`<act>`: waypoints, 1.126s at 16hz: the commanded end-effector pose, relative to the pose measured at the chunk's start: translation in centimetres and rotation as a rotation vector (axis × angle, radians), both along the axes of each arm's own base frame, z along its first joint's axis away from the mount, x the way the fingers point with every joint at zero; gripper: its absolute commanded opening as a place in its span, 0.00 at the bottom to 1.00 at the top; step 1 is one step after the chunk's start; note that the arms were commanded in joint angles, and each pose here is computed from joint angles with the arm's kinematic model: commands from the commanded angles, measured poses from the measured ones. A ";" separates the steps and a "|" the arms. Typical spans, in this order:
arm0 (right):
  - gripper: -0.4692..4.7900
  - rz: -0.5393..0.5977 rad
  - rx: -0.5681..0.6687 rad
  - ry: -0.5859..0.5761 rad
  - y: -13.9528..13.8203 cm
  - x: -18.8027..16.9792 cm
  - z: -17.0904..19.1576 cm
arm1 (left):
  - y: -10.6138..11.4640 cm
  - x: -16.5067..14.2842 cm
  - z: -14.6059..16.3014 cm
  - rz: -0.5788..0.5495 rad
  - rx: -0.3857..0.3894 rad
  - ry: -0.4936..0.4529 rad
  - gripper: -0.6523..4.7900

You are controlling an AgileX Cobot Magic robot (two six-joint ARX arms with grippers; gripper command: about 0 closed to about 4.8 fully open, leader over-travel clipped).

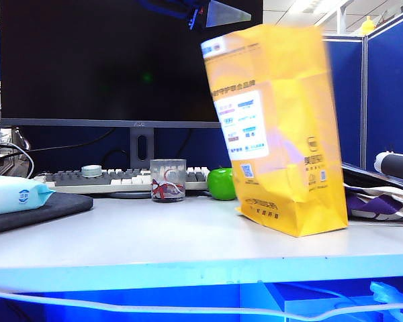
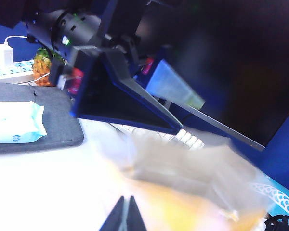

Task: Pick up the Rubik's Cube and throw it into the yellow paper bag.

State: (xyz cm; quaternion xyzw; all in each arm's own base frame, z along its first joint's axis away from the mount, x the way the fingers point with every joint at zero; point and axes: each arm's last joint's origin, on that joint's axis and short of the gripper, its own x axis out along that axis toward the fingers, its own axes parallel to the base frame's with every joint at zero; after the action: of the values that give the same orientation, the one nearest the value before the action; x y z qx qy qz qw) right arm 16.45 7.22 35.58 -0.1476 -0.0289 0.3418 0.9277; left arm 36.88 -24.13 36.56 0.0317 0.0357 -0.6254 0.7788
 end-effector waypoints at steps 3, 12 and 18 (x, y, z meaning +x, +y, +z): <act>0.09 0.002 0.006 -0.018 0.0 0.0 0.2 | 1.1 -1.7 3.1 0.071 -0.017 -0.039 0.92; 0.09 -0.182 0.163 -0.054 -3.9 -3.0 1.9 | 18.3 -17.6 7.3 0.754 0.235 -0.148 0.90; 0.09 -0.132 0.184 -0.078 -4.2 -6.6 -3.4 | 21.3 -25.5 -0.4 0.925 0.134 -0.119 0.86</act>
State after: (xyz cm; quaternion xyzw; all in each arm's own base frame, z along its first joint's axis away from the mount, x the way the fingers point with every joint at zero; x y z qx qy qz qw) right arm 10.27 3.06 32.71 -0.0781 -0.0677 0.2694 0.9575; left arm 11.63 -2.79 36.51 0.1226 0.0481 -0.2003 0.9708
